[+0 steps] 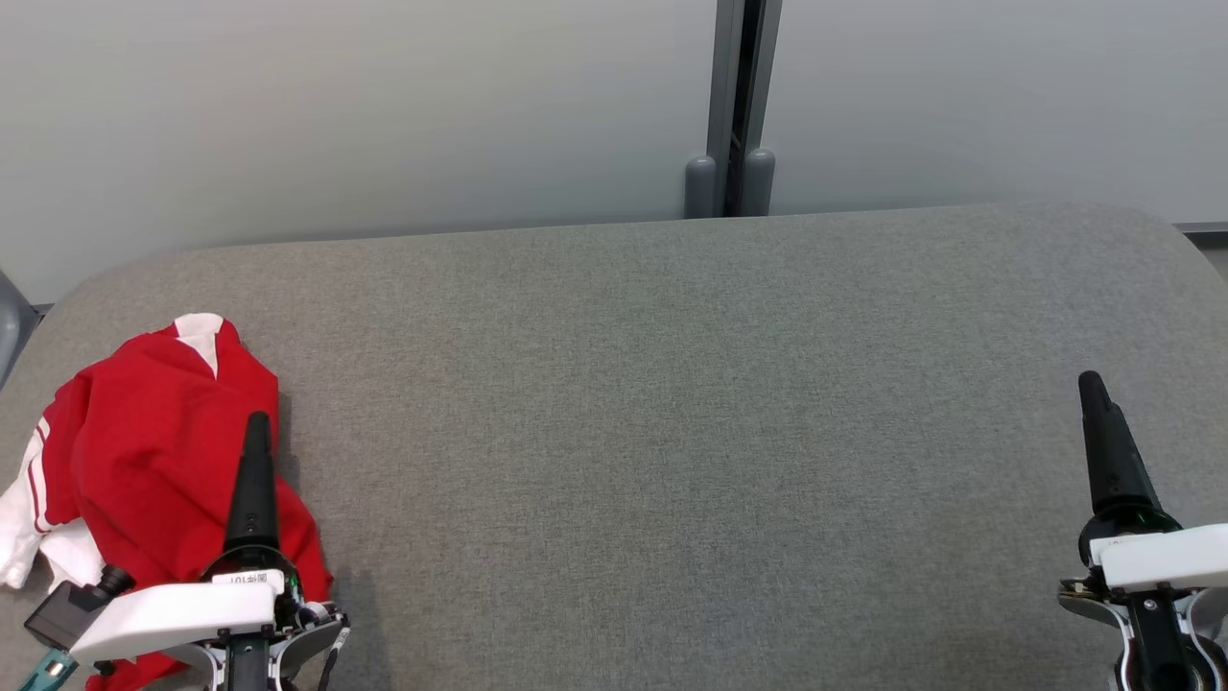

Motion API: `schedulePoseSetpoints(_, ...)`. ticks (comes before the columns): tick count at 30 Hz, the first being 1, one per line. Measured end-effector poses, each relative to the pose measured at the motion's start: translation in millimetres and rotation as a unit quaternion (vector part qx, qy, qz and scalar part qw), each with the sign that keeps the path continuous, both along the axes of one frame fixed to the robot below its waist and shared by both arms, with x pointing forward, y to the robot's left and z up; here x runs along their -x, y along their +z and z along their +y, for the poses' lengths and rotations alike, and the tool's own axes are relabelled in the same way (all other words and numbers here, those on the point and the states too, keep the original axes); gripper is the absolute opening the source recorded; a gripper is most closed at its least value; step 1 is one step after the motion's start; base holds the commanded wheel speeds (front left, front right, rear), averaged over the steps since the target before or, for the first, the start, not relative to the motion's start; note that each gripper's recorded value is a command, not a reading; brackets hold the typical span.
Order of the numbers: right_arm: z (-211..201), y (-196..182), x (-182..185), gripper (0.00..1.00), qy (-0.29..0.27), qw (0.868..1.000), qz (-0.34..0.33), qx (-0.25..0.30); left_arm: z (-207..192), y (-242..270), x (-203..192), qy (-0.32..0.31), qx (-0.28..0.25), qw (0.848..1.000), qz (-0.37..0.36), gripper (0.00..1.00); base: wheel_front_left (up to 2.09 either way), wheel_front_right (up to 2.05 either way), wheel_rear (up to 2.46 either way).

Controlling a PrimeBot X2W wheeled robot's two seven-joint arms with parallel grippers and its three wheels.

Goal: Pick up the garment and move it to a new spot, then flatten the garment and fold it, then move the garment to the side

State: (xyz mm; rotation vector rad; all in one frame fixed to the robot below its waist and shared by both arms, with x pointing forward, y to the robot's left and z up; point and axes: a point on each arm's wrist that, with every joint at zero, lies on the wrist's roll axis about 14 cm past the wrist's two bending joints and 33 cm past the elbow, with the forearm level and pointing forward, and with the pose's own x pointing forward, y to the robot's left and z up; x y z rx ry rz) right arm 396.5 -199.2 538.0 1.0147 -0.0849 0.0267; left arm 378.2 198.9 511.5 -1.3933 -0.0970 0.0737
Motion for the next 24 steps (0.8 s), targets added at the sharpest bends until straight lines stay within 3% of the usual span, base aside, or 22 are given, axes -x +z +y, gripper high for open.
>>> schedulePoseSetpoints(11, 20, 25, -7, 1.00, 0.013, 0.989, -0.042, 0.139, 8, 29, 0, 0.018, -0.120, 0.992, -0.037, 1.00, 0.00, 0.00, 0.00)
schedulePoseSetpoints(24, 42, 33, -8, 1.00, 0.022, 0.964, -0.070, 0.256, -19, 43, 0, -0.001, -0.308, 0.950, -0.046, 1.00, 0.00, 0.00, 0.00)
